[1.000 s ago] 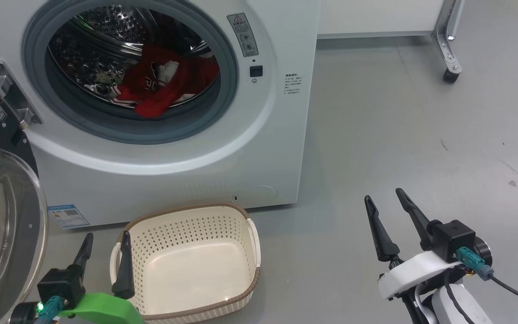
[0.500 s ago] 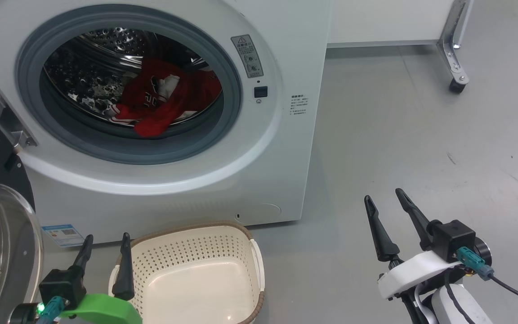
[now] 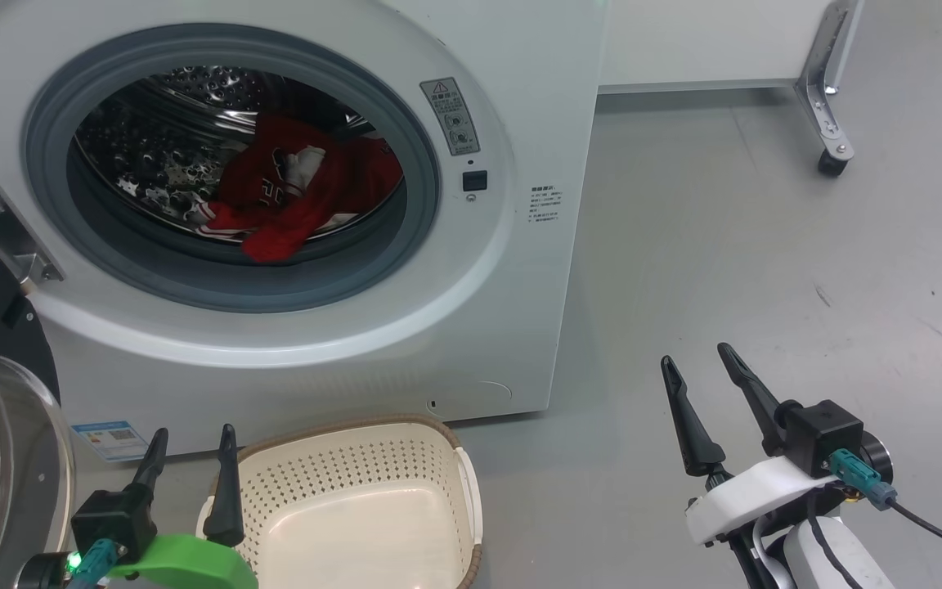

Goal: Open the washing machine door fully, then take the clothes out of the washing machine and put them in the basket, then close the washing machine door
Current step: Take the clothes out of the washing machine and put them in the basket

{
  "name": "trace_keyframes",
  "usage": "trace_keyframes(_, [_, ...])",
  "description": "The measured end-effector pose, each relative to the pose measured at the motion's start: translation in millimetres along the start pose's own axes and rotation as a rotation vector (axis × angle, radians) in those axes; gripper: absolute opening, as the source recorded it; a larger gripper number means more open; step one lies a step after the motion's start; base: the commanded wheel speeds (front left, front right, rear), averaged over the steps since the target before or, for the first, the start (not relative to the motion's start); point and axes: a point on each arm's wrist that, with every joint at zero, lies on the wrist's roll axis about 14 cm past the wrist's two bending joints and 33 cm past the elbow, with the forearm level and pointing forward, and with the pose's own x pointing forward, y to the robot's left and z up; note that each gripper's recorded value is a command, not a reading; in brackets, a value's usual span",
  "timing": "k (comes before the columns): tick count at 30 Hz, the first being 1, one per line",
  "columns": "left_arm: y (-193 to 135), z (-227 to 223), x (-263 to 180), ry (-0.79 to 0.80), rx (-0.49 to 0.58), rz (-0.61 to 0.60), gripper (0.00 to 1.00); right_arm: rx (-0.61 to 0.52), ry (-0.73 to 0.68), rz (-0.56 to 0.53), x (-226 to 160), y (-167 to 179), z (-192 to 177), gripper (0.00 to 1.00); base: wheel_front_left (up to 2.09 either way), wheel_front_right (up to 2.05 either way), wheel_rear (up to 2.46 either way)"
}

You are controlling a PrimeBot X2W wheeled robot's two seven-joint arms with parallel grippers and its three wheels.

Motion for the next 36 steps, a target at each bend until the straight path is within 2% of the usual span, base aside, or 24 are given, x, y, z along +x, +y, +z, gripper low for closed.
trace_keyframes(23, [-6.1, -12.5, 2.3, 0.043, -0.007, -0.013, 1.00, 0.002, 0.017, -0.012, 4.5, -3.4, -6.3, 1.00, 0.00, 0.00, 0.00])
trace_keyframes(36, [-13.0, -19.1, 28.8, 0.077, -0.023, -0.033, 1.00, -0.002, 0.067, 0.024, 24.7, 3.2, -25.8, 1.00, 0.00, 0.00, 0.00])
